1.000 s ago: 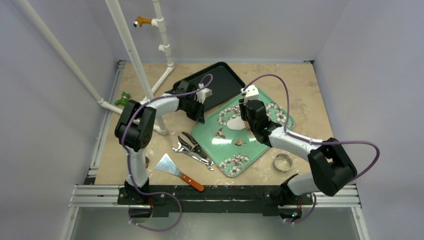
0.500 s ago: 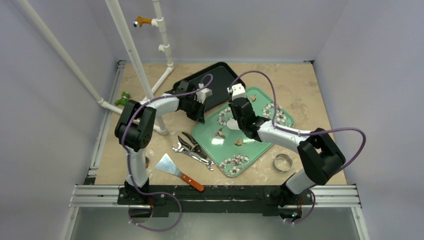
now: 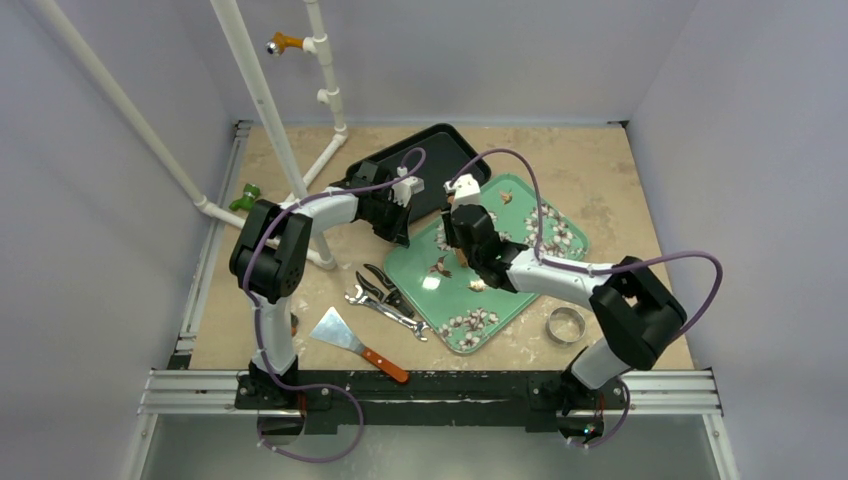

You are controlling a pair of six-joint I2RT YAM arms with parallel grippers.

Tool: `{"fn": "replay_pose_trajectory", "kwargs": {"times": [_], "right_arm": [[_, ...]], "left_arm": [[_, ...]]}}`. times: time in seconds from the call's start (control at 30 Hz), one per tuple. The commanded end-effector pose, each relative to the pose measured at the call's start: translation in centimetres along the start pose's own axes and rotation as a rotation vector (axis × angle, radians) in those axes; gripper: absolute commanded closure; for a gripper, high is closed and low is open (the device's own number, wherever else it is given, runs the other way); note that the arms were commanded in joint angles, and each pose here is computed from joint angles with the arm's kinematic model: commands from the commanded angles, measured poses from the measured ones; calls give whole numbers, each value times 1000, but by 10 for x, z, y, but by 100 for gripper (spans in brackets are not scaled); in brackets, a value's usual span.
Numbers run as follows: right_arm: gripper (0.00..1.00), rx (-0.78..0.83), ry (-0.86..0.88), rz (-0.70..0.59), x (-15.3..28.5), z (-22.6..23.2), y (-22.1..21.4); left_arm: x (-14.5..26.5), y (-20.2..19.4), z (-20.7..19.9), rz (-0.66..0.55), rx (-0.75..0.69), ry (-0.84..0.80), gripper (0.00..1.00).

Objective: Roll out the dumpling wrappers from the dough

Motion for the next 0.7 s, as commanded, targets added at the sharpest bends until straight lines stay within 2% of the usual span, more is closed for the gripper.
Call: {"fn": "replay_pose_trajectory", "kwargs": {"times": [0.0,0.13,0.23,0.33,0.5,0.67], "right_arm": [[100,-17,106,212,7,11,-55],[100,-35,147,193,14,18,-48],[100,-72,220,146,22,26,-24],[100,-61,215,65,29,24,4],[100,-153,192,-59,34,-10,46],[100,-210,127,-138,40,-43,56]], "left_arm": [[3,2,12,-19,19,46,100],[2,2,12,-19,19,44,100],[2,2,12,-19,19,44,100],[2,2,12,-19,19,45,100],[3,3,12,-20,19,44,100],[2,2,12,-19,19,43,100]]}}
Point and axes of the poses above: each gripper's point midway between its finger pads, its own x axis back along the fingers, its own z axis along the line the jaws close on, y = z × x, the point moved 9 cm from there along x, back along the fingers, and after that the axes turned 7 degrees about -x, right-handed, at the moved point
